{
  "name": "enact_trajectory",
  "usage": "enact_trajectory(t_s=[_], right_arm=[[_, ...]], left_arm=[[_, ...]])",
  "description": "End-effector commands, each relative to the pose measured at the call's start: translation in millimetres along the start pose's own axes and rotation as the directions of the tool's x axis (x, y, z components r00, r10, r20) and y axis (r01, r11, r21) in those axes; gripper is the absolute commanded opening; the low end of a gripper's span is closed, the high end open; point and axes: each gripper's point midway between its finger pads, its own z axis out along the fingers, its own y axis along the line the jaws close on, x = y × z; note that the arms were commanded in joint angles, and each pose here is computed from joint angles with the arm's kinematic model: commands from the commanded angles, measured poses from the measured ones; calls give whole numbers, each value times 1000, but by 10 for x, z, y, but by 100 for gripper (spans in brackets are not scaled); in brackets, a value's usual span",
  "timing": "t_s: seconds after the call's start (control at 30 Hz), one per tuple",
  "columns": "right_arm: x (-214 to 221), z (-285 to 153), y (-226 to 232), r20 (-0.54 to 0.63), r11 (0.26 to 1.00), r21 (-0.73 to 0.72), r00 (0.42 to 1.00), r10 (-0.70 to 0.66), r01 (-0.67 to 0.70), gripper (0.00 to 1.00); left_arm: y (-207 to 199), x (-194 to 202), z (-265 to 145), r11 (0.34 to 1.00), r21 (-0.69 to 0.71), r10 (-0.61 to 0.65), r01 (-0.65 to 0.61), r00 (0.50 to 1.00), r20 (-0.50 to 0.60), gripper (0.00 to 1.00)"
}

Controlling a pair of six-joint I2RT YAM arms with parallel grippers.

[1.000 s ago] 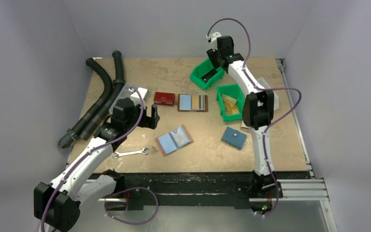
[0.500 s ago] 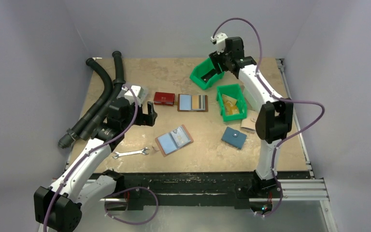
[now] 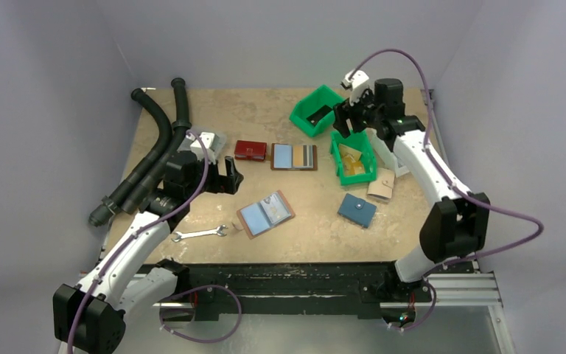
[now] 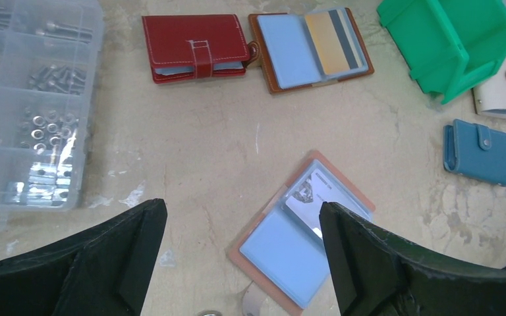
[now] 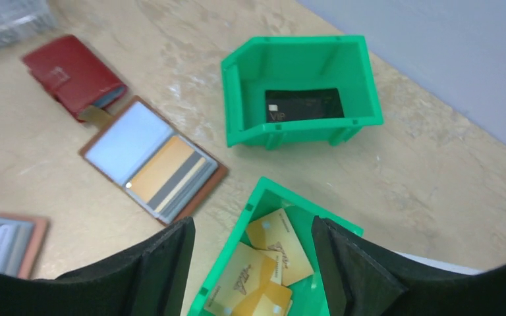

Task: Take the credit cards out of the card holder
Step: Place the credit card in the storage box, then remove the credit card from the card holder.

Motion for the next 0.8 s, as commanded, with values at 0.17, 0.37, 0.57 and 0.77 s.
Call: enact_trajectory(t_s=[0.17,0.37,0.57,0.77], right_arm=[[-93,-719,331,260,974,-227,964,53,7,76],[25,-1021,462,321,956,-291,944,76,22,79],[207,-1062,459,328,943,-331,939,106,10,80],[353,-967,531,306,922,-387,944,122,6,81]], left_arm=[[-328,-27,53,981,182,-72,71,997,0,91],[-577,7,25,922,317,-235,223,972,1,97],[-787,114,33,804,426,-422,415,903,-82,96],[-797,268,82,768,405,-479,496,865,-151,92]])
